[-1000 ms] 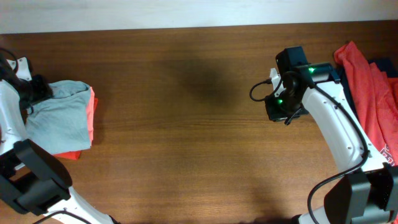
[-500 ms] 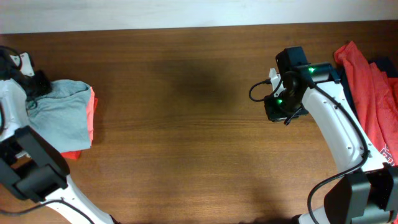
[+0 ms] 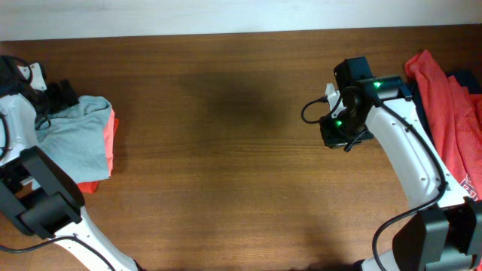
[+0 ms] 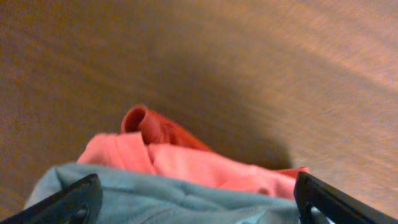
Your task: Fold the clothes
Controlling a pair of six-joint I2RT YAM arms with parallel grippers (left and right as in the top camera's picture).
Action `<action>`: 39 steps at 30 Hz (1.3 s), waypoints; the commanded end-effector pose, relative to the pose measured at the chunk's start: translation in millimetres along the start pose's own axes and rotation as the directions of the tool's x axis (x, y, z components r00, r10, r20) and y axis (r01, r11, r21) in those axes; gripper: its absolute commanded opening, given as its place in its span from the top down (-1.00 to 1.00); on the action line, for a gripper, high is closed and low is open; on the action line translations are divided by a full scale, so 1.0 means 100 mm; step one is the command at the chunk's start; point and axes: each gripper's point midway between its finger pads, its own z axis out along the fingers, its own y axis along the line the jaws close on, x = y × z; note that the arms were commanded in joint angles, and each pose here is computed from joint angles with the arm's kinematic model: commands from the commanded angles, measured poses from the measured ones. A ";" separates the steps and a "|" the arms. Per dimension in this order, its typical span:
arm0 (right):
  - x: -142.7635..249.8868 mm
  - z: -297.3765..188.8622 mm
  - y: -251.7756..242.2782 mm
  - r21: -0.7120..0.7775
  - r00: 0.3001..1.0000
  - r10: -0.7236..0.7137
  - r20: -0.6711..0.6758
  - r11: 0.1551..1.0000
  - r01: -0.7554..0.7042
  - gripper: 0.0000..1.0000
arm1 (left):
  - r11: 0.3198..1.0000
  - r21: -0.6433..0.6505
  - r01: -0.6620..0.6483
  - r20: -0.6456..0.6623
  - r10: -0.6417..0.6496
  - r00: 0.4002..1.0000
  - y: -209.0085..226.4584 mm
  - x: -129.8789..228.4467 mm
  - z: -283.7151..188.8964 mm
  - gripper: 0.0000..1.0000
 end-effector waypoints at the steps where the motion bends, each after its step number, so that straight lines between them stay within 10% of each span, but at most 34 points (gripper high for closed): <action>1: -0.03 -0.04 0.00 -0.006 1.000 -0.003 0.014 1.000 0.003 0.60 | 0.998 0.046 -0.039 0.143 0.032 0.989 -0.16 -0.46 -0.45 -0.98; 13: -0.40 -0.15 0.01 -0.009 0.986 -0.001 0.165 1.000 0.003 0.59 | 0.966 0.083 -0.244 0.347 0.202 0.916 -1.16 -0.84 -1.64 -0.98; 15: -0.55 -0.24 0.05 -0.028 0.974 -0.004 0.226 1.000 0.010 0.22 | 0.944 0.104 -0.313 0.340 0.262 0.903 -1.49 -0.74 -1.71 -0.98; 17: -0.71 -0.34 0.11 -0.058 0.957 -0.006 0.291 0.998 0.024 -0.70 | 0.915 0.125 -0.385 0.308 0.333 0.891 -1.82 -0.57 -1.72 -0.98; 20: -0.94 -0.52 0.12 -0.056 0.921 -0.011 0.388 0.998 0.035 -0.97 | 0.883 0.164 -0.440 0.245 0.396 0.885 -2.17 -0.30 -1.68 -0.98; 31: -0.83 -0.93 0.06 -0.049 0.906 -0.005 0.422 0.998 0.028 -0.97 | 0.853 0.213 -0.476 -0.011 0.490 0.872 -2.35 0.46 -1.69 -0.98; 39: -0.41 -1.33 0.07 -0.040 0.851 -0.005 0.524 0.999 0.031 -0.97 | 0.841 0.217 -0.495 0.056 0.496 0.867 -2.36 0.57 -2.15 -0.98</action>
